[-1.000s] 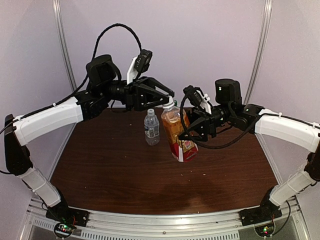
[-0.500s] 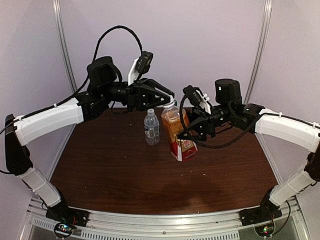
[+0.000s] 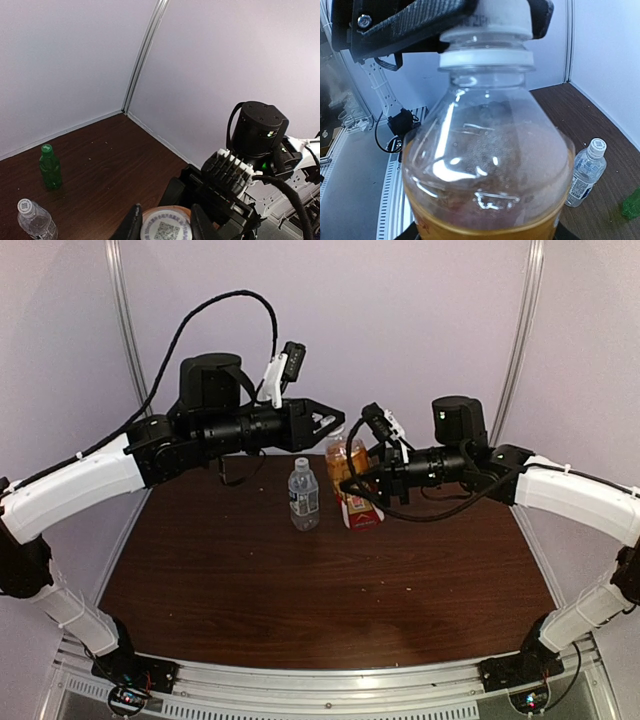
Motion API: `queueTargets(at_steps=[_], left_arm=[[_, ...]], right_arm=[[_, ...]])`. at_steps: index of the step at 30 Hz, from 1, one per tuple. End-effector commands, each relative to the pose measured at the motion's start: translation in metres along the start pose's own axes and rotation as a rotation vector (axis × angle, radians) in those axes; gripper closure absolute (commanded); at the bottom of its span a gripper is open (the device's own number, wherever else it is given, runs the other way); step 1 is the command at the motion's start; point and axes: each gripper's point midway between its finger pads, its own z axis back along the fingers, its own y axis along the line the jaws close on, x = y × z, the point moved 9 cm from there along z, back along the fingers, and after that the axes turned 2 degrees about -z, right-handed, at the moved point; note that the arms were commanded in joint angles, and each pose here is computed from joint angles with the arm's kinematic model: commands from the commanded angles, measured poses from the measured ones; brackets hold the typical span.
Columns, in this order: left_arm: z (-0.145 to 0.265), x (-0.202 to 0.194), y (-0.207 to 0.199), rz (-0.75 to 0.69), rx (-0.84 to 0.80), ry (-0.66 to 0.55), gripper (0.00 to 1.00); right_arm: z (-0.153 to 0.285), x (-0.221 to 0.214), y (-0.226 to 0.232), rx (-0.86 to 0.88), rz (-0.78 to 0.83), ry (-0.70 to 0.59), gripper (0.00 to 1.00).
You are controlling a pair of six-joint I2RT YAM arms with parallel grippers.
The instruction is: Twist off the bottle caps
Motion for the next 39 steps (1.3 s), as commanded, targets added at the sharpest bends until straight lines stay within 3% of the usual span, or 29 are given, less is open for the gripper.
queueTargets(at_steps=[1,11,19,23,31,39], left_arm=[[0.01,0.017,0.003,-0.014,0.132,-0.063,0.82],[0.011,0.018,-0.007,-0.067,-0.044,-0.091,0.58],[0.024,0.02,-0.008,-0.112,-0.193,-0.116,0.28],[0.034,0.023,-0.007,-0.155,-0.31,-0.109,0.19],[0.046,0.02,-0.014,-0.257,-0.687,-0.069,0.18],[0.034,0.018,-0.015,-0.273,-0.83,-0.029,0.23]], right_arm=[[0.008,0.003,-0.006,-0.103,0.013,-0.023,0.44],[0.007,-0.001,0.006,0.035,0.035,-0.024,0.44],[0.007,-0.006,0.017,0.185,0.055,-0.02,0.44],[0.008,-0.006,0.023,0.267,0.052,-0.014,0.44],[0.009,-0.001,0.034,0.468,0.024,-0.014,0.44],[0.01,0.004,0.039,0.555,0.007,-0.028,0.44]])
